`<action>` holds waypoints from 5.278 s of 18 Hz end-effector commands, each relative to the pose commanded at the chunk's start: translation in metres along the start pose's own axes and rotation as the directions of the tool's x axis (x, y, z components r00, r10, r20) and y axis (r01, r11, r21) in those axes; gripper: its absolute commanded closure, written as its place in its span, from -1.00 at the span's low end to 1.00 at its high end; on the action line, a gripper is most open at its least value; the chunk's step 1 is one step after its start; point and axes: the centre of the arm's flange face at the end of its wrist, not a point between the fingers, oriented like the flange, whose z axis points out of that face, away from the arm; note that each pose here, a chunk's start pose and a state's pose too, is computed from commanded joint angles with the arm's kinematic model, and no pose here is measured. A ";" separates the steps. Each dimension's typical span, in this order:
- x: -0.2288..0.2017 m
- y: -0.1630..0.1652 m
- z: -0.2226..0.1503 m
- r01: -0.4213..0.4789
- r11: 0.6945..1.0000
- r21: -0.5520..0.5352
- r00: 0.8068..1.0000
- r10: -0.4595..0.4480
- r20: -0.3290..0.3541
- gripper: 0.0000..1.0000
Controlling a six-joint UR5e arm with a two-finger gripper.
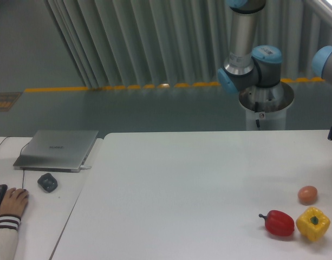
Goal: Place the yellow pepper in a basket
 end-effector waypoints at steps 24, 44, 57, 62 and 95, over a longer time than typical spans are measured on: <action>0.028 -0.045 -0.032 0.231 0.951 0.206 0.972 -0.236 -0.002 -1.00; 0.022 -0.143 -0.014 -0.184 0.971 0.155 0.976 0.163 0.142 -1.00; 0.004 -0.159 0.010 -0.093 0.978 0.187 0.986 0.065 0.150 -1.00; 0.015 -0.166 0.028 -0.069 0.981 0.181 0.993 0.050 0.106 -1.00; 0.015 -0.130 -0.025 0.044 0.974 0.221 0.996 -0.060 0.064 0.17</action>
